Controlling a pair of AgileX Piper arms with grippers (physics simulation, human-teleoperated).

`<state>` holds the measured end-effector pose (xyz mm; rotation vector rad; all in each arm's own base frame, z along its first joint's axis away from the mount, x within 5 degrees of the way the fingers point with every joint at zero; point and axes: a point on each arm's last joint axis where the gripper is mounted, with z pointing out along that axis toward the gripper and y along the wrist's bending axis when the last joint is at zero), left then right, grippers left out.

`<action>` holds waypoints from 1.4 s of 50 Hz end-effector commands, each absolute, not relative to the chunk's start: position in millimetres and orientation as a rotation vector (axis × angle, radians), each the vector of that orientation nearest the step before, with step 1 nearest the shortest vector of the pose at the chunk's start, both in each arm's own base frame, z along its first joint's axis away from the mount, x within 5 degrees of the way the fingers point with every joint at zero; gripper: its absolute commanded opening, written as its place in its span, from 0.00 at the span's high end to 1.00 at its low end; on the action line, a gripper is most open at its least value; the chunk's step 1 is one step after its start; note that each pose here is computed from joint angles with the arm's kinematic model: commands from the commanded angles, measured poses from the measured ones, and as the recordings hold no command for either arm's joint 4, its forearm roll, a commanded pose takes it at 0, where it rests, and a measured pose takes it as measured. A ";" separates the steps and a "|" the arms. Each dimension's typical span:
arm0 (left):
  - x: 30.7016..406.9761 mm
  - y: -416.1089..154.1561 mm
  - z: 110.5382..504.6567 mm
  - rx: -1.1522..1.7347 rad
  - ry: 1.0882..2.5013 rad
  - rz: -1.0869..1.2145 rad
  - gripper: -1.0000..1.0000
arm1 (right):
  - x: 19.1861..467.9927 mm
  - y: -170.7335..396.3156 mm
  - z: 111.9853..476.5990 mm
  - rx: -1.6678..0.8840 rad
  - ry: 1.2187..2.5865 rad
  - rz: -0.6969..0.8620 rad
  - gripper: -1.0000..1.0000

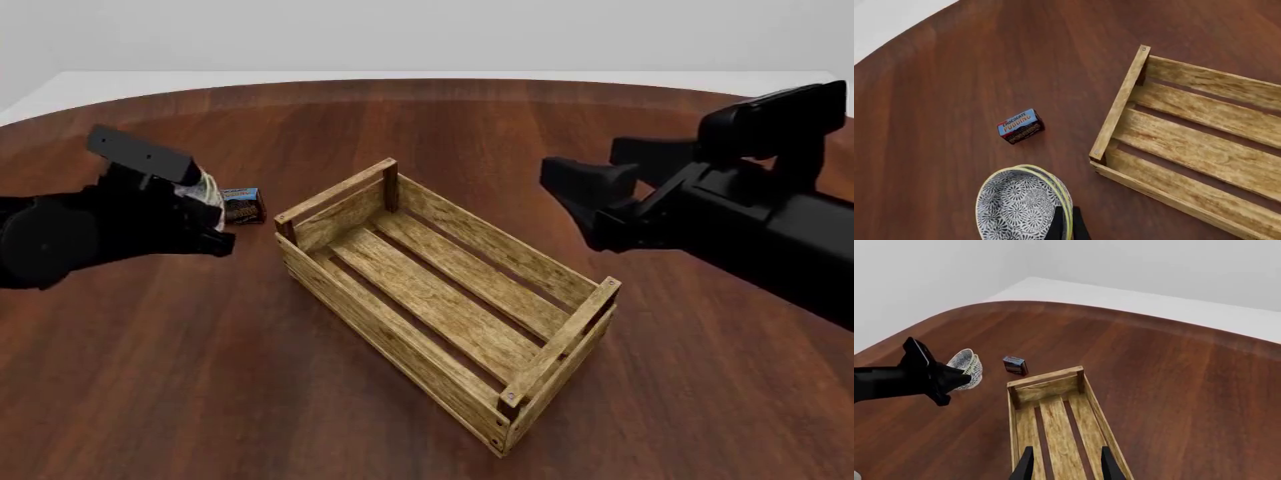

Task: Stack the right bowl on the left bowl and place them in the tray.

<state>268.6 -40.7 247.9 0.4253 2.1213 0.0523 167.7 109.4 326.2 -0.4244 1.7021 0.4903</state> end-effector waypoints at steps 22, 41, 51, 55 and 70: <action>258.1 -72.4 288.6 0.622 1.979 0.038 1.00 | 164.2 106.0 330.6 -0.416 1.693 0.491 0.00; 263.5 -102.3 291.2 0.728 1.934 -0.012 1.00 | 165.3 106.3 329.6 -0.416 1.694 0.488 0.00; 261.5 -120.8 290.2 0.804 1.901 -0.040 1.00 | 166.0 106.9 328.6 -0.417 1.697 0.488 0.00; 260.9 -129.4 289.5 0.831 1.890 -0.057 1.00 | 167.4 107.1 328.0 -0.415 1.699 0.485 0.00; 262.5 -156.7 287.0 0.913 1.841 -0.097 1.00 | 169.8 108.2 327.4 -0.415 1.702 0.483 0.00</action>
